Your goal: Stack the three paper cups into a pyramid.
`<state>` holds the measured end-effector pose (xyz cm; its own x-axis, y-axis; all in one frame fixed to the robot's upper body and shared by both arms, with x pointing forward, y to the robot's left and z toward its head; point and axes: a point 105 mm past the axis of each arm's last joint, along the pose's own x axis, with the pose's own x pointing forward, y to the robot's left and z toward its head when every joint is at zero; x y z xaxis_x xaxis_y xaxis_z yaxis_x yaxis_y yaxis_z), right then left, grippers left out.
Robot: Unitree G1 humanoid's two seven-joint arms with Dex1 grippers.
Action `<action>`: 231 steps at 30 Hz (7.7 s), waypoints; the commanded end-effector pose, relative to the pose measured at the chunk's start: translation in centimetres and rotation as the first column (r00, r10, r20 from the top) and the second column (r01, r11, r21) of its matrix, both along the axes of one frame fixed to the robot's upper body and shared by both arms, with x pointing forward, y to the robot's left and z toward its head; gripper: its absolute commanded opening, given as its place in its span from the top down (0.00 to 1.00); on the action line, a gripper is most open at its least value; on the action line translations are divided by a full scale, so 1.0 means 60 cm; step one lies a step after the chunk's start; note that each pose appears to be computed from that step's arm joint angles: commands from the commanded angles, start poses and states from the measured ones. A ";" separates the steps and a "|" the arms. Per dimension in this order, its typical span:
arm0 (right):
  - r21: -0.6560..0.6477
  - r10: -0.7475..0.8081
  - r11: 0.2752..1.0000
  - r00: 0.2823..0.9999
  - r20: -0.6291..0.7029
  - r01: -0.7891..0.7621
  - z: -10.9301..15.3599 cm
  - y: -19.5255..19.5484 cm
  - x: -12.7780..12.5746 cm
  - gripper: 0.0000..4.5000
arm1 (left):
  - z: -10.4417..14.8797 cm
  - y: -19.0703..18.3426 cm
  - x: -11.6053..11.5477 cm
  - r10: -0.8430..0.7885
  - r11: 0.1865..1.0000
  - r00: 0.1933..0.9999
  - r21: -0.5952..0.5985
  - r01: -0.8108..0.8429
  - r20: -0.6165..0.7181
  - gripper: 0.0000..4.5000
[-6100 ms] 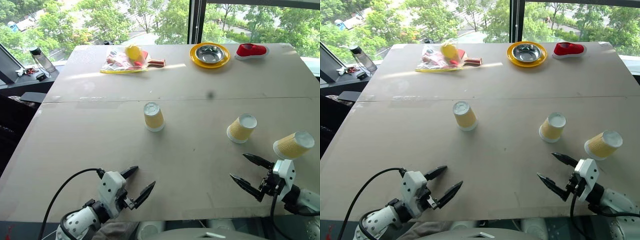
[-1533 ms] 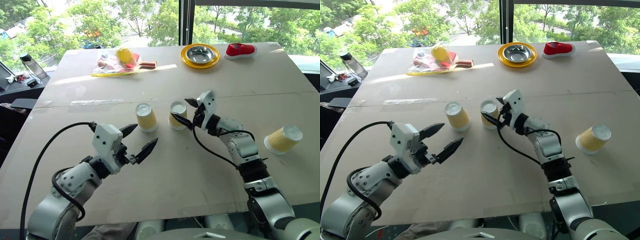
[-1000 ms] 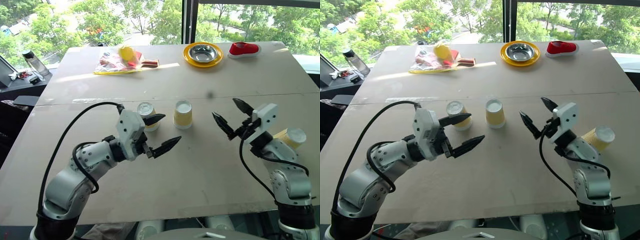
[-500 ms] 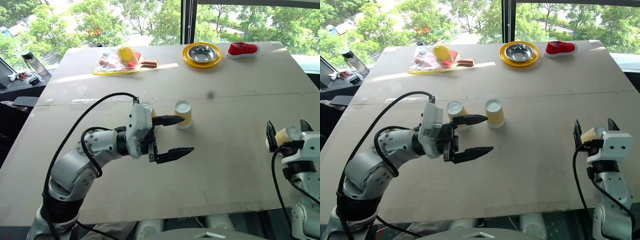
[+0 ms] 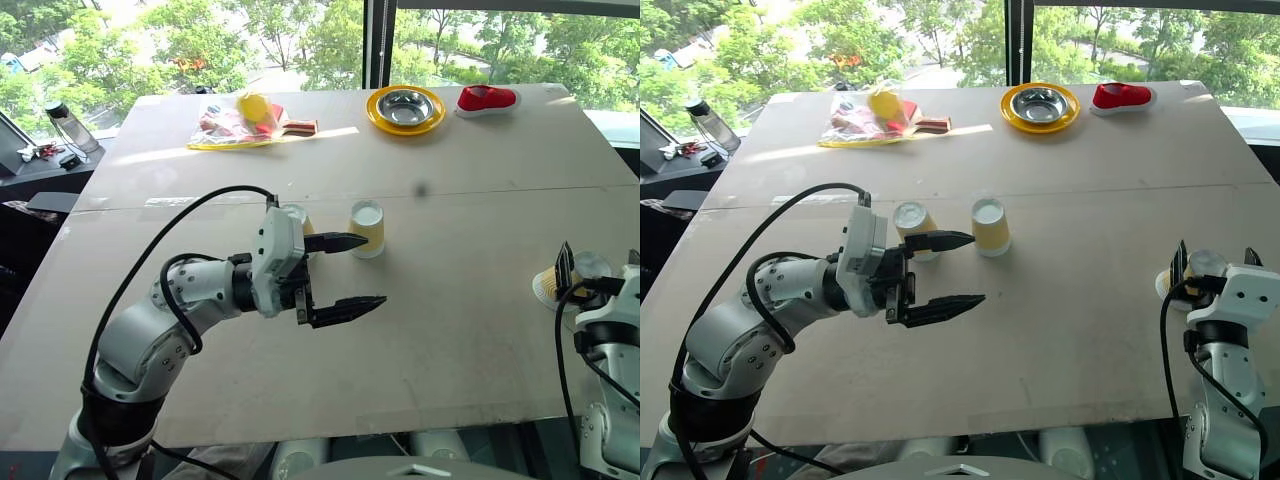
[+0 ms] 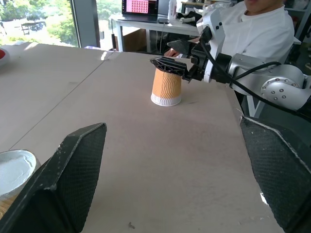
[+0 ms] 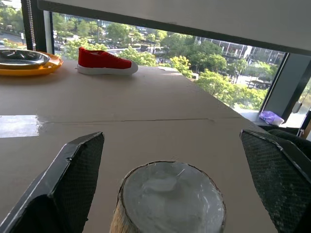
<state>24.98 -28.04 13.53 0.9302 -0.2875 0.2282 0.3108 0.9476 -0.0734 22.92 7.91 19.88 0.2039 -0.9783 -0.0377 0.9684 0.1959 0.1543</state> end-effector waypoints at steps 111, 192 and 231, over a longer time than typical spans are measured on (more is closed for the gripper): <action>-0.035 0.983 0.153 0.156 -0.099 -0.988 0.046 0.274 -0.055 0.01 | -0.096 0.137 0.147 0.824 0.556 0.563 -0.271 -0.786 0.059 0.00; -0.043 0.896 0.442 0.440 0.053 -0.896 0.088 0.230 -0.040 0.00 | 0.091 -0.052 0.205 0.201 0.959 0.955 -0.241 -0.147 0.220 0.02; 0.091 0.923 0.349 0.325 -0.208 -0.933 -0.065 0.160 -0.026 0.00 | -0.204 0.141 0.012 0.662 0.745 0.749 0.136 -0.652 -0.033 0.02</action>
